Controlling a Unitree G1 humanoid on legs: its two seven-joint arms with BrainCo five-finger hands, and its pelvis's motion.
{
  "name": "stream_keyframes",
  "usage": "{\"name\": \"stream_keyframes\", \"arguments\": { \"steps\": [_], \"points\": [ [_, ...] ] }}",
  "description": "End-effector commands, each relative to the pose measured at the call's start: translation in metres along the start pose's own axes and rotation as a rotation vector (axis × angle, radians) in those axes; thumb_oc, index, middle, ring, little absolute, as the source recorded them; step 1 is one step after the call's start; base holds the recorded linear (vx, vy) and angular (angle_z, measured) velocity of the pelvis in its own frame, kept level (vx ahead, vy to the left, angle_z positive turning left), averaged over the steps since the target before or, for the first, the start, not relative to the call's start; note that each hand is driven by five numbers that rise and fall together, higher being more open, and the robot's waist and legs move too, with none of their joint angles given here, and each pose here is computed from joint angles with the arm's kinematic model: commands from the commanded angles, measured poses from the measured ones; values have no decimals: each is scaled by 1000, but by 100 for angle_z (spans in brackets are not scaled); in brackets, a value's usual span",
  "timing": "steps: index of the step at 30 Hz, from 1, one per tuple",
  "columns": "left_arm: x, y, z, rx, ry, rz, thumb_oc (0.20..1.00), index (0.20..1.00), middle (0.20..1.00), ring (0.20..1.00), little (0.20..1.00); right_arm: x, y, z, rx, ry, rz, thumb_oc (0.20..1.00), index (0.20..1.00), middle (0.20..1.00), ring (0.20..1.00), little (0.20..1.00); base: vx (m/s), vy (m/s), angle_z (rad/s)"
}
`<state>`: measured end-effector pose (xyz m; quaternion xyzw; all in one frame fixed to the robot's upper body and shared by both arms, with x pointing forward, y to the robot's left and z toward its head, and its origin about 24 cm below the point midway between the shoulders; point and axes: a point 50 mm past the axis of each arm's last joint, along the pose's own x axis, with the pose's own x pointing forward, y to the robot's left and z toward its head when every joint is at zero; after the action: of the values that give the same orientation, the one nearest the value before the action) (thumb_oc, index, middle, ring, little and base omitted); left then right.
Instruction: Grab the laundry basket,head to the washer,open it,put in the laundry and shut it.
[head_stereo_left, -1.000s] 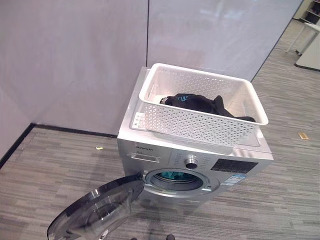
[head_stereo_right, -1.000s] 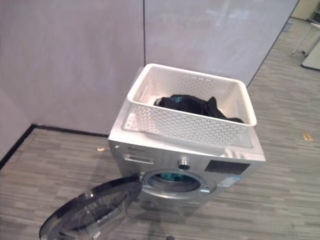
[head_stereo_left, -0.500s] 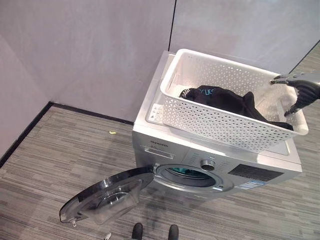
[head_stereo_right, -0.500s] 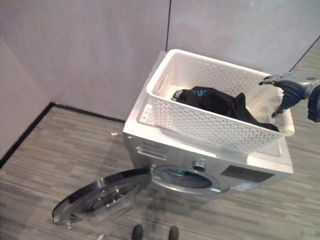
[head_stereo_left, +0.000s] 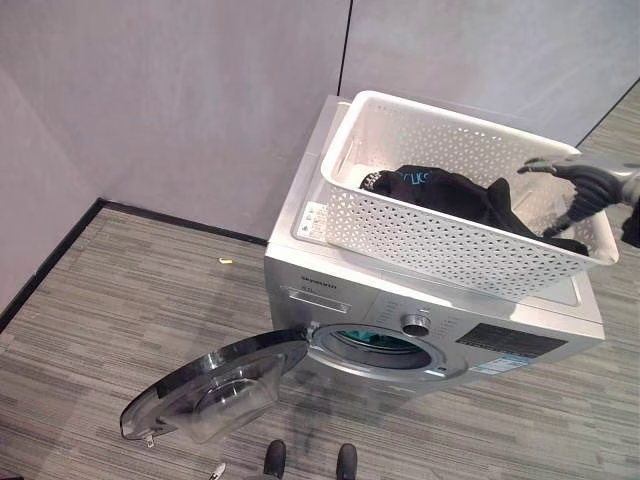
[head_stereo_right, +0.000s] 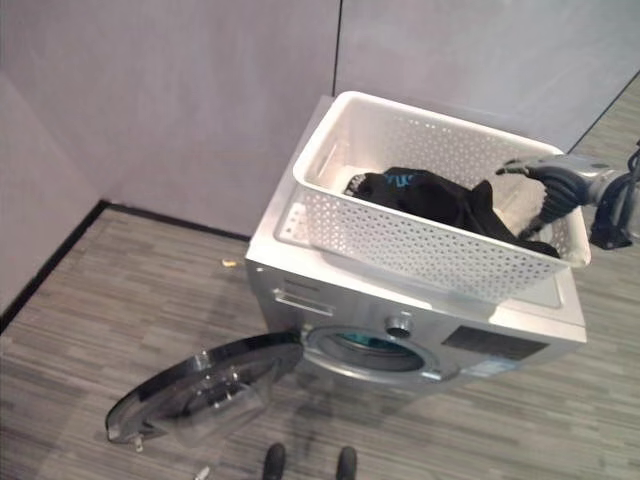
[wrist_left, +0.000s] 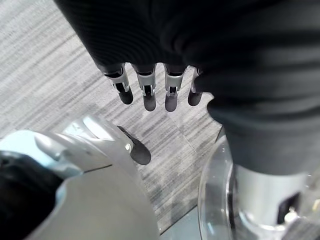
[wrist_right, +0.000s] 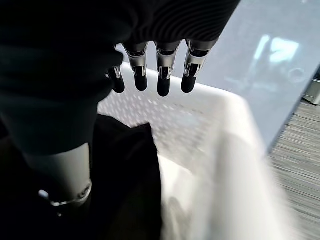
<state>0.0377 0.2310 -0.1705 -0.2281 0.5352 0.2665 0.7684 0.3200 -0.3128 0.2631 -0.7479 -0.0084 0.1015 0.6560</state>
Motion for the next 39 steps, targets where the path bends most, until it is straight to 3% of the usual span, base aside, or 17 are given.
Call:
{"name": "stream_keyframes", "arguments": {
  "steps": [1, 9, 12, 13, 15, 16, 17, 20, 26, 27, 28, 29, 30, 33, 35, 36, 39],
  "points": [
    [2, -2, 10, 21, -29, 25, 1000, 1000, 1000, 1000, 1000, 4, -15, -1, -50, 38, -158, 1000, 1000, 1000, 1000, 1000, -3, 13, 7],
    [3, -6, 19, 26, -54, 19, 1000, 1000, 1000, 1000, 1000, 25, 11, 15, 12, 3, -99, 1000, 1000, 1000, 1000, 1000, -19, -2, 4],
    [3, -7, 17, 43, -43, 5, 1000, 1000, 1000, 1000, 1000, 30, 29, 13, 45, 18, 12, 1000, 1000, 1000, 1000, 1000, 0, 0, 0],
    [2, -6, 16, 53, -35, -21, 1000, 1000, 1000, 1000, 1000, 34, 44, 21, 75, -4, 205, 1000, 1000, 1000, 1000, 1000, 0, 0, 0],
    [2, -7, 14, 52, -27, -29, 1000, 1000, 1000, 1000, 1000, 35, 46, 26, 55, -22, 240, 1000, 1000, 1000, 1000, 1000, 6, 5, 4],
    [2, -7, 13, 53, -23, -35, 1000, 1000, 1000, 1000, 1000, 36, 49, 32, 43, -49, 265, 736, 736, 736, 736, 736, 20, 12, 11],
    [2, -8, 13, 52, -23, -37, 1000, 1000, 1000, 1000, 1000, 37, 49, 34, 31, -57, 271, 200, 200, 200, 200, 200, 22, 8, 9],
    [3, -9, 14, 49, -23, -31, 1000, 1000, 1000, 1000, 1000, 41, 44, 35, 38, -39, 263, 200, 200, 200, 200, 200, 0, 0, 0],
    [4, -7, 20, 79, -28, -3, 1000, 1000, 1000, 1000, 1000, 41, 9, 12, 104, 72, 31, 200, 200, 200, 200, 200, 15, -18, 7],
    [4, -8, 22, 93, -35, 0, 1000, 1000, 1000, 1000, 1000, 37, -2, -2, 158, 132, -49, 200, 200, 200, 200, 200, 10, -46, 6],
    [5, -11, 30, 145, -57, 3, 1000, 1000, 1000, 1000, 1000, 27, -33, -22, 302, 207, -269, 200, 200, 200, 200, 200, 6, -56, 6],
    [5, -13, 33, 180, -68, 3, 1000, 1000, 1000, 1000, 1000, 24, -41, -29, 359, 233, -338, 200, 200, 200, 200, 200, -1, -39, 9],
    [5, -13, 33, 180, -68, 4, 1000, 1000, 1000, 1000, 1000, 24, -41, -29, 359, 233, -339, 200, 200, 200, 200, 200, -2, -36, 14],
    [6, -22, 47, 346, -117, -7, 1000, 1000, 1000, 1000, 1000, 7, -70, -55, 499, 344, -555, 200, 200, 200, 200, 200, -14, -42, 20],
    [6, -23, 50, 370, -124, -7, 1000, 1000, 1000, 1000, 1000, 6, -75, -56, 499, 350, -572, 200, 200, 200, 200, 200, -25, -34, 11],
    [6, -25, 56, 468, -147, -9, 1000, 1000, 1000, 1000, 1000, -11, -103, -66, 550, 384, -710, 200, 200, 200, 200, 200, -29, -29, 11],
    [5, -26, 62, 533, -171, -2, 1000, 1000, 1000, 1000, 1000, -24, -127, -69, 658, 362, -858, 200, 200, 200, 200, 200, -35, -34, 19]
  ]
}}
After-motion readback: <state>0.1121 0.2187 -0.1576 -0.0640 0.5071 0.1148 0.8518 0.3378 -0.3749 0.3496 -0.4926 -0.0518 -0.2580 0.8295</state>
